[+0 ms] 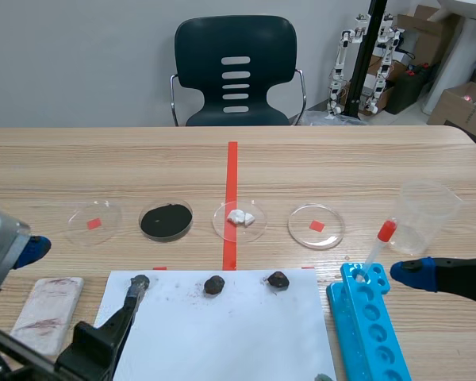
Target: Pick up the left mineral with the left hand
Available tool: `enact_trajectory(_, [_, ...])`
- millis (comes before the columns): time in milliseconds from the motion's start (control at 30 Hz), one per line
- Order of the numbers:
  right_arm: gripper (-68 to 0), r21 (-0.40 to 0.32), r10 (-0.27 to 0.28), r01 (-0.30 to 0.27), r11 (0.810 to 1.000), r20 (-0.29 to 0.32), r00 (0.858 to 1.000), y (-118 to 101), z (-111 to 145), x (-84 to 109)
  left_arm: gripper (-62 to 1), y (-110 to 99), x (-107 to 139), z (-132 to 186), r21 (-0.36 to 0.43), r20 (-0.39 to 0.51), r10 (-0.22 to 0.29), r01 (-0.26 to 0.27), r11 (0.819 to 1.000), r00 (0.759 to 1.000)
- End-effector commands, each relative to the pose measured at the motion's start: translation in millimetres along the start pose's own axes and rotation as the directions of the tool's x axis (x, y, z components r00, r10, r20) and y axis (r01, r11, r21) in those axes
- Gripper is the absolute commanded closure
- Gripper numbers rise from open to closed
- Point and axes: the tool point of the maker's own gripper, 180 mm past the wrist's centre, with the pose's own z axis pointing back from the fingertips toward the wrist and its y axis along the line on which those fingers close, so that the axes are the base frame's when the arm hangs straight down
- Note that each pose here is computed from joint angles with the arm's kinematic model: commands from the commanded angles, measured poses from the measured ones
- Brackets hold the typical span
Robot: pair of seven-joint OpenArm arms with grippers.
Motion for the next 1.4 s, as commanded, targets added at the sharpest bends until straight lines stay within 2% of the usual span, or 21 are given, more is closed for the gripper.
enact_trajectory(0, [-67.9, -0.005, 0.005, -0.005, 1.000, 0.028, 1.000, -3, 0, 7.0, -62.3, -4, 5, -7, -0.009, 0.019, 0.050, -0.050, 0.999, 0.999])
enact_trajectory(133, [-67.9, -0.005, 0.005, -0.004, 1.000, 0.028, 1.000, -3, 0, 7.1, -62.3, 2, -6, -26, 0.044, -0.073, 0.131, -0.128, 0.991, 0.989])
enact_trajectory(167, [-67.9, -0.005, 0.005, -0.004, 1.000, 0.028, 1.000, -3, 0, 7.1, -62.3, 5, -10, -29, 0.066, -0.111, 0.140, -0.134, 0.989, 0.984])
enact_trajectory(300, [-67.9, -0.005, 0.005, -0.004, 1.000, 0.028, 1.000, -3, 0, 7.1, -62.3, 18, -27, -41, 0.166, -0.238, 0.189, -0.152, 0.974, 0.953])
enact_trajectory(367, [-67.9, -0.005, 0.005, -0.004, 1.000, 0.028, 1.000, -3, 0, 7.1, -62.3, 22, -32, -47, 0.202, -0.270, 0.235, -0.184, 0.962, 0.934])
enact_trajectory(467, [-67.9, -0.005, 0.005, -0.004, 1.000, 0.028, 1.000, -3, 0, 7.1, -62.3, 28, -37, -56, 0.252, -0.307, 0.308, -0.235, 0.939, 0.900])
enact_trajectory(567, [-67.9, -0.005, 0.005, -0.004, 1.000, 0.028, 1.000, -3, 0, 7.1, -62.3, 34, -45, -64, 0.306, -0.354, 0.355, -0.252, 0.918, 0.865])
enact_trajectory(633, [-67.9, -0.005, 0.005, -0.004, 1.000, 0.028, 1.000, -3, 0, 7.1, -62.3, 37, -52, -67, 0.344, -0.384, 0.391, -0.264, 0.901, 0.837])
enact_trajectory(733, [-67.9, -0.005, 0.005, -0.004, 1.000, 0.028, 1.000, -3, 0, 7.1, -62.3, 42, -62, -70, 0.410, -0.419, 0.456, -0.284, 0.867, 0.785])
enact_trajectory(800, [-67.9, -0.005, 0.005, -0.004, 1.000, 0.028, 1.000, -3, 0, 7.1, -62.3, 40, -66, -72, 0.427, -0.446, 0.477, -0.288, 0.857, 0.757])
enact_trajectory(900, [-67.9, -0.005, 0.005, -0.004, 1.000, 0.028, 1.000, -3, 0, 7.1, -62.3, 33, -68, -76, 0.424, -0.481, 0.484, -0.290, 0.858, 0.731])
enact_trajectory(1133, [-67.9, -0.005, 0.005, -0.004, 1.000, 0.028, 1.000, -3, 0, 7.1, -62.3, 20, -58, -92, 0.384, -0.490, 0.458, -0.288, 0.877, 0.742])
enact_trajectory(1267, [-67.9, -0.005, 0.005, -0.004, 1.000, 0.029, 1.000, -3, 0, 7.1, -62.3, 17, -60, -100, 0.387, -0.500, 0.469, -0.297, 0.873, 0.728])
enact_trajectory(1367, [-67.9, -0.005, 0.005, -0.004, 1.000, 0.029, 1.000, -3, 0, 7.1, -62.3, 17, -68, -104, 0.395, -0.525, 0.473, -0.290, 0.872, 0.707])
